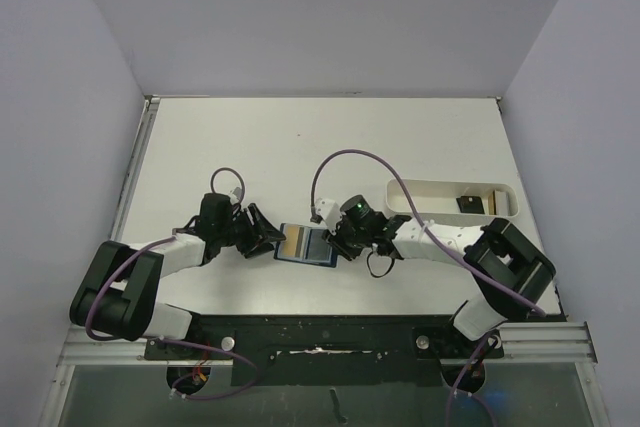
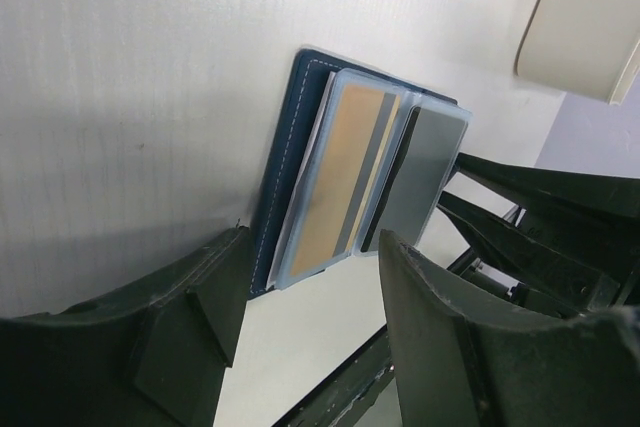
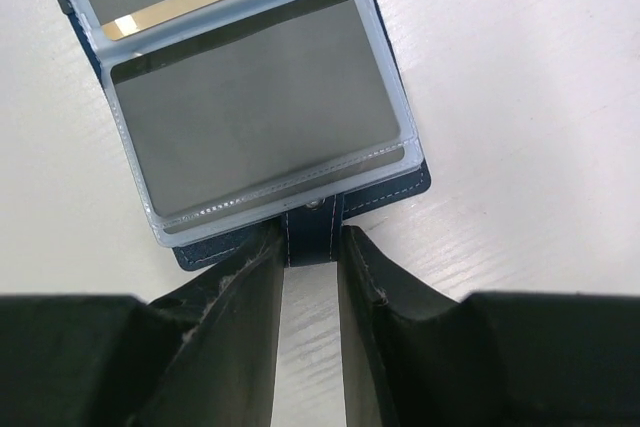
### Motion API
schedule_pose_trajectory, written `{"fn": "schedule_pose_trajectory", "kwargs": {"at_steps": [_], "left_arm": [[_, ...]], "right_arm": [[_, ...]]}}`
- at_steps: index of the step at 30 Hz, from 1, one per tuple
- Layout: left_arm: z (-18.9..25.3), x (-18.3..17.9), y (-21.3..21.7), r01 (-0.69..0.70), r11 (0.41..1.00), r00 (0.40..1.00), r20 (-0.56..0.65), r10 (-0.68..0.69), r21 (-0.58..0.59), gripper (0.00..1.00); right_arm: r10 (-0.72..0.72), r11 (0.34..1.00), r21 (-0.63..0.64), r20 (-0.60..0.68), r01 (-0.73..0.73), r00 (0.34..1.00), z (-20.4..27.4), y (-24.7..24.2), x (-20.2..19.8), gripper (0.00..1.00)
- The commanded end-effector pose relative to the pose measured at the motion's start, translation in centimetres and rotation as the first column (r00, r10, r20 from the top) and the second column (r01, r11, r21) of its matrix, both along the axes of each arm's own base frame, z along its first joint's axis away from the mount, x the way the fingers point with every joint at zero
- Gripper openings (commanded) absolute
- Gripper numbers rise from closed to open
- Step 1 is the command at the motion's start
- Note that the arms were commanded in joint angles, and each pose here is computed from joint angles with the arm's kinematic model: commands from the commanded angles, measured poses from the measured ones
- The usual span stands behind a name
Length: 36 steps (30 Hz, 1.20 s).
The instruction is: Put the credit cards into the card holder
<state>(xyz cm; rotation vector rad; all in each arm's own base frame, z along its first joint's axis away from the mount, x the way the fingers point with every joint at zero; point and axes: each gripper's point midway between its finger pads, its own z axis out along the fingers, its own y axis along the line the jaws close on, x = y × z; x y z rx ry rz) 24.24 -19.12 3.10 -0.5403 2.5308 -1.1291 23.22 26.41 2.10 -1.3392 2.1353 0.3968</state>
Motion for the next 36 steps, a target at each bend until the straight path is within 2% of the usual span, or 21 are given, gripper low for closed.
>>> {"fn": "schedule_pose_trajectory", "kwargs": {"at_steps": [1, 7, 16, 26, 36], "left_arm": [[-1.0, -0.3, 0.5, 0.0, 1.0, 1.0, -0.016, 0.001, 0.027, 0.53], [-1.3, -0.4, 0.9, -0.014, 0.998, 1.0, -0.018, 0.015, 0.053, 0.53], [-1.4, -0.2, 1.9, -0.036, 0.992, 0.999, -0.007, 0.038, 0.12, 0.54], [-2.2, -0.5, 2.0, -0.032, 0.992, 0.999, -0.038, 0.037, 0.125, 0.54], [-2.2, -0.4, 2.1, -0.043, 0.99, 0.998, -0.045, 0.049, 0.134, 0.55]], "right_arm": [[-0.057, 0.979, 0.2, 0.074, 0.042, 0.996, 2.8, 2.6, 1.2, 0.16], [-0.071, 0.953, 0.298, 0.07, 0.047, 0.995, 3.2, 3.4, 0.8, 0.15], [-0.108, 0.907, 0.418, 0.13, 0.044, 0.986, 4.9, 3.4, 0.7, 0.11], [-0.124, 0.881, 0.473, 0.18, 0.025, 0.976, 5.4, 3.0, 0.7, 0.09], [-0.163, 0.826, 0.563, 0.218, 0.012, 0.962, 6.8, 2.6, 0.6, 0.07]]}}
